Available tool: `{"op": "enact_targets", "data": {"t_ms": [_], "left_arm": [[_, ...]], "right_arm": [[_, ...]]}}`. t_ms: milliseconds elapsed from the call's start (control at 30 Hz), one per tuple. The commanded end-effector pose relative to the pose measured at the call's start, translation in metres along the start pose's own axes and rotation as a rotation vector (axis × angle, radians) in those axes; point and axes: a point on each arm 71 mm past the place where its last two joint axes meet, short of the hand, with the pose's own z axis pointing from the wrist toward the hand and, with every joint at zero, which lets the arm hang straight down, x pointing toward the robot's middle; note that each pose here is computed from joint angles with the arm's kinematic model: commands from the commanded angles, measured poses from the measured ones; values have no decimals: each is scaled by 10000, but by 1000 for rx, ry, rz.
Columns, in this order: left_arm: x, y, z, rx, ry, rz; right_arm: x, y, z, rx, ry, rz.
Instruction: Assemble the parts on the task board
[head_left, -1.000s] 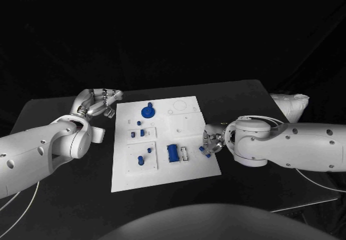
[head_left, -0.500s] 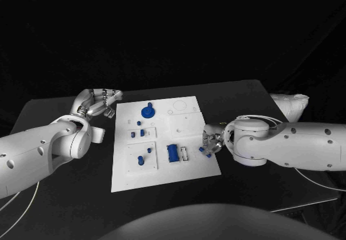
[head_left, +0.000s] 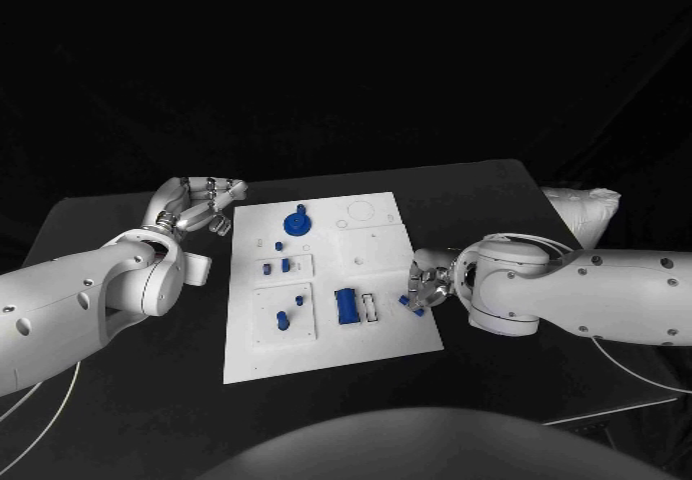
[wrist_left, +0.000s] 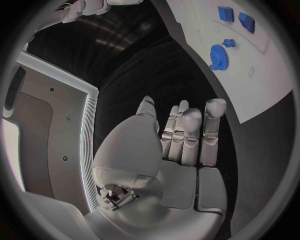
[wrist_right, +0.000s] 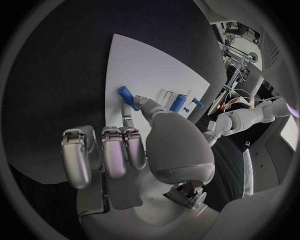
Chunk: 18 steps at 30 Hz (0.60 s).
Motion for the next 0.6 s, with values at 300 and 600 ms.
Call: {"op": "enact_targets", "data": {"t_ms": [300, 600], "left_arm": [[14, -16, 6, 11, 12, -6], [20, -17, 11, 10, 12, -6]], "right_arm": [[70, -80, -36, 89, 29, 140], [41, -95, -9, 94, 4, 104]]}}
